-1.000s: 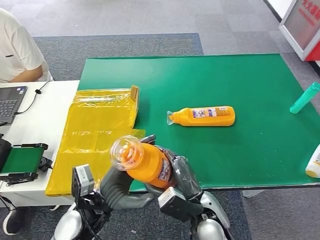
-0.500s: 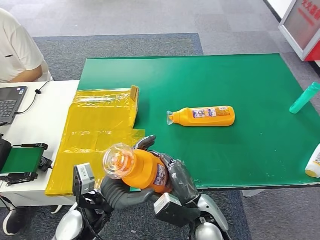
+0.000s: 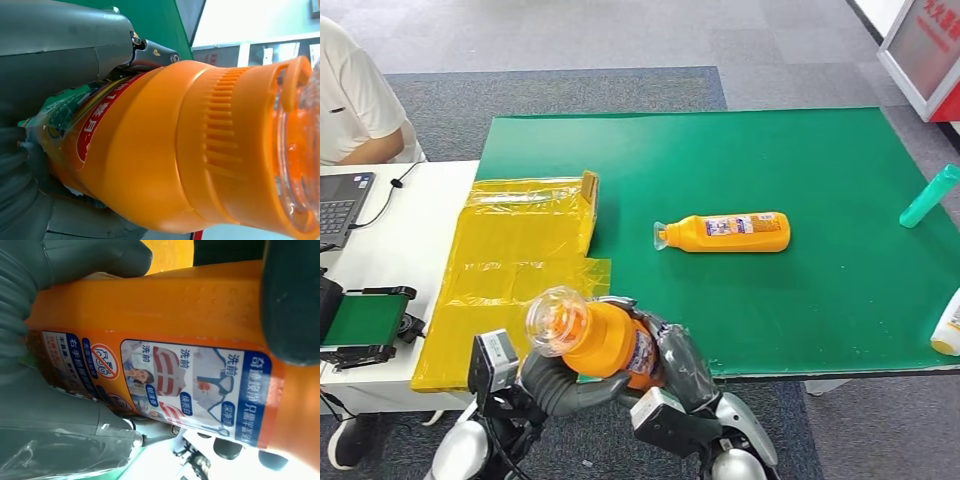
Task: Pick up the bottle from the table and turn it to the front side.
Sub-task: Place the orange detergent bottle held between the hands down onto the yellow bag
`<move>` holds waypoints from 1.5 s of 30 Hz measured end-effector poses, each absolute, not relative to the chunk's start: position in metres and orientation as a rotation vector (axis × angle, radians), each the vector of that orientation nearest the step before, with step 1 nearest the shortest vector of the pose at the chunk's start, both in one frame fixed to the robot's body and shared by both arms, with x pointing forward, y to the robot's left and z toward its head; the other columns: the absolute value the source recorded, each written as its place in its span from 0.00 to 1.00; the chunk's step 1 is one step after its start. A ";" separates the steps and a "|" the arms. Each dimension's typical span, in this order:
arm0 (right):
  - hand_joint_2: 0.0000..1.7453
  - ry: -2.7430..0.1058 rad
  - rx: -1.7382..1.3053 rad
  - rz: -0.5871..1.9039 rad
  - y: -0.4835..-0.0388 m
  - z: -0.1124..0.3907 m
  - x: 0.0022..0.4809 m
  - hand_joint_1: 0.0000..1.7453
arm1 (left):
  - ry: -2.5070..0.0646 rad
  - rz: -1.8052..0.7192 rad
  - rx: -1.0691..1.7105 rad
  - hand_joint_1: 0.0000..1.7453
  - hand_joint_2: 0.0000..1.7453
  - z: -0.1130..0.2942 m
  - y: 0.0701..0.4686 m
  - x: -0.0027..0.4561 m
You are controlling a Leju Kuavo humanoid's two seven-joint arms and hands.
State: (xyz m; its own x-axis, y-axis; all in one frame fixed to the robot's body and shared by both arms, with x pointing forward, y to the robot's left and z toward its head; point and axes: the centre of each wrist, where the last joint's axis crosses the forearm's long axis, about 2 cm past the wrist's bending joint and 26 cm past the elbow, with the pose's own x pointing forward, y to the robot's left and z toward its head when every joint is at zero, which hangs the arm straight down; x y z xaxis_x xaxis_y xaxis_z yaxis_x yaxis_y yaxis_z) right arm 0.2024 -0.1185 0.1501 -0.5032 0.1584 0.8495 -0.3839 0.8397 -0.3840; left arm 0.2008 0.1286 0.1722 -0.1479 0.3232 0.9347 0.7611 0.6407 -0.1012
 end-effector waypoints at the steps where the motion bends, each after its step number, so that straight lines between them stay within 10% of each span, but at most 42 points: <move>1: 1.00 -1.985 0.173 0.664 -0.118 0.150 0.202 0.05 | -1.735 -0.479 -0.876 1.00 1.00 0.171 0.129 0.200; 32: 1.00 -1.863 0.092 0.533 -0.157 0.149 0.201 0.00 | -1.809 -0.014 -0.552 1.00 1.00 0.179 0.196 0.172; 45: 1.00 -1.950 -0.089 0.401 -0.181 0.177 0.200 0.00 | -1.793 0.012 -0.010 1.00 1.00 0.181 0.247 0.186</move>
